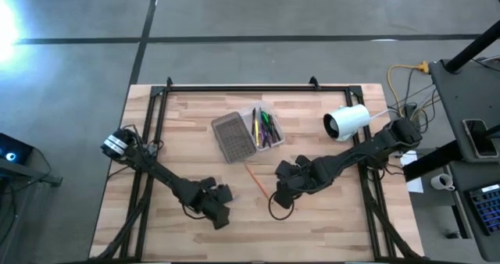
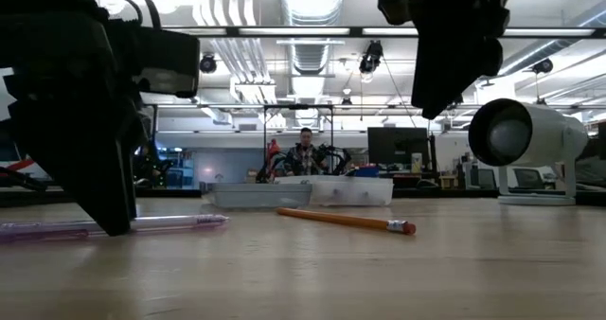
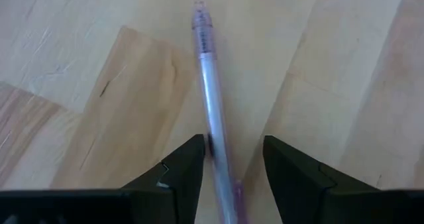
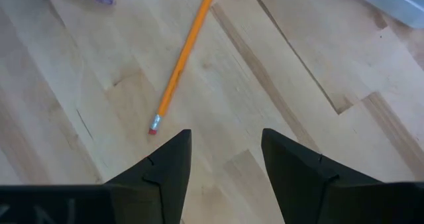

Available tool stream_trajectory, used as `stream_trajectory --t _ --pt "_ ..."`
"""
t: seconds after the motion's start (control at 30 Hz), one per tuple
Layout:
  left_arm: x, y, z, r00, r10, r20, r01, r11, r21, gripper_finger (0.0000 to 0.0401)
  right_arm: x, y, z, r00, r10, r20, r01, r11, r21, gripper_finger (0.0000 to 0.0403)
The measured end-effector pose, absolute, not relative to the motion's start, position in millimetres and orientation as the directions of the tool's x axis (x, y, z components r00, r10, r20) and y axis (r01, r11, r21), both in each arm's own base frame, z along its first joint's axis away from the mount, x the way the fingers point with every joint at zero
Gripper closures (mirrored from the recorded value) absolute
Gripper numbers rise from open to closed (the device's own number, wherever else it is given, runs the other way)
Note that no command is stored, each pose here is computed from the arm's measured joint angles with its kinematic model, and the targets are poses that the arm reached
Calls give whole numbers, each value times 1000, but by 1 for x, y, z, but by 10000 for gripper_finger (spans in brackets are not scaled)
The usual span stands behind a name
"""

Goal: Pick & place school supplies into a supply box
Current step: Put the purple pen into the black supply box

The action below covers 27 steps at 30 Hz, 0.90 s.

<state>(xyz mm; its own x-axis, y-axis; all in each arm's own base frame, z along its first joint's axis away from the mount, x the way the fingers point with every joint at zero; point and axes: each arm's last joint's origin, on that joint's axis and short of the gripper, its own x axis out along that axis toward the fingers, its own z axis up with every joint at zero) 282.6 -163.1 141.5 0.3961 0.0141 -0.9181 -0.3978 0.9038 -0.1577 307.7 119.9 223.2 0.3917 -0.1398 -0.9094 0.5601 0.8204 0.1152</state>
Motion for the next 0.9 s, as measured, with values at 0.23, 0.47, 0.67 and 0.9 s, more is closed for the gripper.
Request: stream_trajectory --t 0.23,0.47,0.67,0.9 --pt "283 -154 137 371 22 -928 -376 918 -128 328 304 126 223 386 -146 -911 561 821 106 227" --pt "292 -137 136 341 -12 -940 -388 909 -153 386 299 129 230 412 -227 -882 620 780 89 227" --pt "305 -113 151 410 -84 -908 -497 815 -300 389 281 125 256 451 -385 -806 737 669 93 227" --pt "328 -48 206 740 -35 -671 -522 600 -607 389 250 109 296 529 -527 -665 830 486 275 227"
